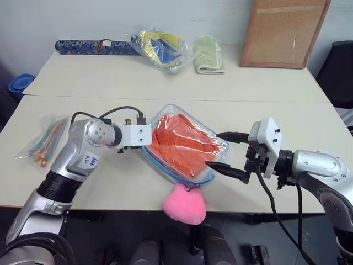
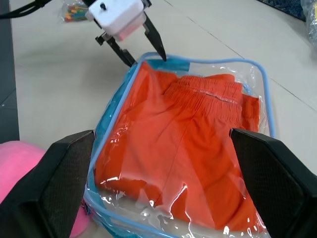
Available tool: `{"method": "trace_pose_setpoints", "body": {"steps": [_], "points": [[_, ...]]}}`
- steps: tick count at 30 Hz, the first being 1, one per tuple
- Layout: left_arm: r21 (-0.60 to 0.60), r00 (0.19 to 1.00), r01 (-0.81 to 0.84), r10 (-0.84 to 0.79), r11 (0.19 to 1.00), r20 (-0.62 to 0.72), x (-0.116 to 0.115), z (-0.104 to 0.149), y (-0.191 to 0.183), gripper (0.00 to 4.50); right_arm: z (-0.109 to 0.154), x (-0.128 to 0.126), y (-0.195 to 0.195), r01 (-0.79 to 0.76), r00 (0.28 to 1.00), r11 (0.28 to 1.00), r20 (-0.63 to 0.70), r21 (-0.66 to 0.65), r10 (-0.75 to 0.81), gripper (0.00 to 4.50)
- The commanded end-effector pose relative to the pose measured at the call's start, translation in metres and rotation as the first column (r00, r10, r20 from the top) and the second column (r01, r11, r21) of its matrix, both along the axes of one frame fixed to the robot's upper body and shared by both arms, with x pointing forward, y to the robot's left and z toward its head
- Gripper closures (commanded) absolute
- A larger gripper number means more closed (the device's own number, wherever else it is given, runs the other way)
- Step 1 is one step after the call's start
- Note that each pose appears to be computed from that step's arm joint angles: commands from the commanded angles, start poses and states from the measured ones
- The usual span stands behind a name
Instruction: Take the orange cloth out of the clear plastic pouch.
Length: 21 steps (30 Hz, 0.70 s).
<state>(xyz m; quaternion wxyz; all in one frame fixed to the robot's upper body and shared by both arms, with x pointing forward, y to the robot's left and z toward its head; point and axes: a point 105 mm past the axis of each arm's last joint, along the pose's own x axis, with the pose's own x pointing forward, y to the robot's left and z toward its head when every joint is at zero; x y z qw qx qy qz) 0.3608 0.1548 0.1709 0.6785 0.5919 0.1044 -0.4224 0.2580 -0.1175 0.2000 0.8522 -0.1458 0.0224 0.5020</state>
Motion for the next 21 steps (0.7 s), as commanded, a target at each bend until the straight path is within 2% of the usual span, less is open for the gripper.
{"method": "trace_pose_setpoints", "body": {"steps": [1,5,10,16,21], "points": [[0.077,0.994,0.101,-0.104,0.992,0.043,0.002,0.015,0.011,2.29,0.012,-0.003,-0.001,0.004,0.998,1.000,0.068,0.007,-0.005,0.00],[0.122,0.982,0.168,-0.177,0.978,0.067,0.010,0.022,0.015,2.29,0.013,-0.003,-0.002,0.019,0.997,1.000,0.079,0.010,-0.020,0.00],[0.099,0.962,0.264,-0.268,0.960,0.040,0.009,0.025,0.016,2.29,0.013,-0.005,-0.003,0.038,0.996,0.999,0.083,0.016,-0.040,0.00],[0.018,0.873,0.481,-0.478,0.876,-0.094,-0.013,0.017,0.008,2.29,0.011,-0.012,-0.005,0.029,0.997,1.000,0.067,0.001,-0.029,0.00],[0.037,0.825,0.564,-0.561,0.825,-0.074,-0.002,0.011,-0.016,2.29,0.014,-0.011,-0.006,0.036,0.997,0.999,0.073,-0.001,-0.035,0.00]]}}
